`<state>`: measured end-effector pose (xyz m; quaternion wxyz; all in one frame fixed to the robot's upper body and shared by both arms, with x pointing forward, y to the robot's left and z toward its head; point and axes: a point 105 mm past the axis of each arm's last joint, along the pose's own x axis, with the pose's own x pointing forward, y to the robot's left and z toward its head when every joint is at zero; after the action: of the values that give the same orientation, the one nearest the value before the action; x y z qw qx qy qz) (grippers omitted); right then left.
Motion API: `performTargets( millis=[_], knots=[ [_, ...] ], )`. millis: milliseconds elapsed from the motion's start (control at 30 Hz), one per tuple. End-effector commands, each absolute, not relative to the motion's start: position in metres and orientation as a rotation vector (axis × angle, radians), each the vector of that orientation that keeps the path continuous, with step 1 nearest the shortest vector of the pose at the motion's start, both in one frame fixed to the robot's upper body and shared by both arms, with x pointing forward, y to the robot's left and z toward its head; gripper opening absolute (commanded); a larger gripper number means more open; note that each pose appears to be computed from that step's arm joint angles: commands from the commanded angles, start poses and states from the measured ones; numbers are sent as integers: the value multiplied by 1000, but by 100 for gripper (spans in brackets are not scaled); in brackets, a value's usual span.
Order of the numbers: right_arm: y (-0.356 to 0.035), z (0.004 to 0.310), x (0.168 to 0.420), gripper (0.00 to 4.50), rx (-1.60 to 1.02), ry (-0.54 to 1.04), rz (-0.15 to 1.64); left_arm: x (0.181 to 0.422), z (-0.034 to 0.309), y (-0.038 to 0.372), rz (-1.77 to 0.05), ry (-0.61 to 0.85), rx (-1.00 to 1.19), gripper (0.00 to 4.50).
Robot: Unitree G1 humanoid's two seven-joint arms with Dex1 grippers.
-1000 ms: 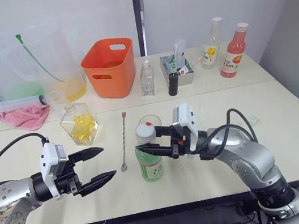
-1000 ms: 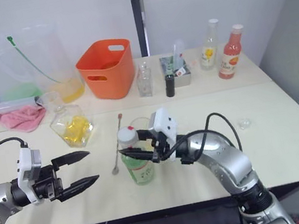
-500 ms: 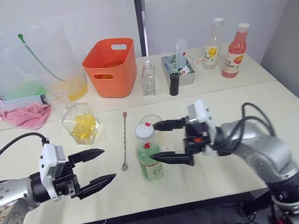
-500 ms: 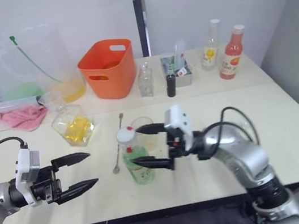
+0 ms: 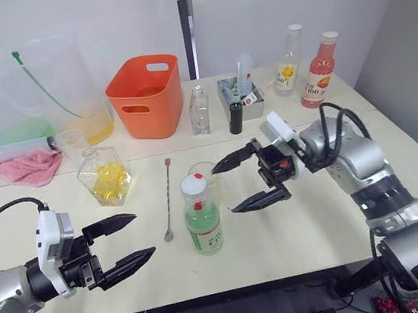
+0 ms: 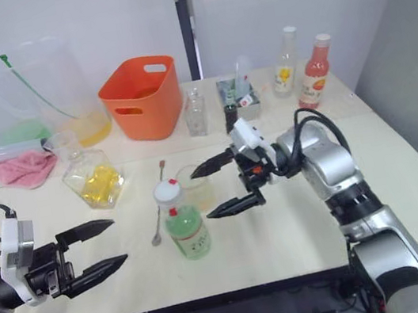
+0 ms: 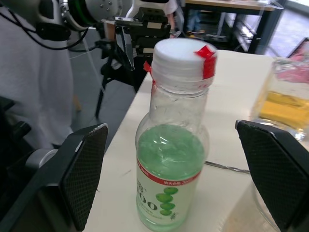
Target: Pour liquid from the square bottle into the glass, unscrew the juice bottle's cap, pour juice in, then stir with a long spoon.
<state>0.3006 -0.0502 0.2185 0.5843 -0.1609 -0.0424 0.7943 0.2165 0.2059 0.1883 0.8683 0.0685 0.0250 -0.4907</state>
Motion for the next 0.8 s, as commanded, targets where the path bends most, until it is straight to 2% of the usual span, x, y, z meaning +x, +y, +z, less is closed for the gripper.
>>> performTargets(
  millis=[33,433,533,733,800],
  knots=[
    [-38,225,297,447,-396,-151,1940,206,193,207,-991,26,181,450],
    [-17,219,300,447,-342,-138,2010,196,190,208,-949,30,185,450],
    [-10,216,297,365,-319,-130,2035,195,189,208,-945,29,192,450],
    [-12,216,292,166,-272,-122,2055,196,188,207,-953,30,191,450],
    [-14,215,291,128,-280,-125,2048,197,187,206,-959,31,190,450]
  ],
)
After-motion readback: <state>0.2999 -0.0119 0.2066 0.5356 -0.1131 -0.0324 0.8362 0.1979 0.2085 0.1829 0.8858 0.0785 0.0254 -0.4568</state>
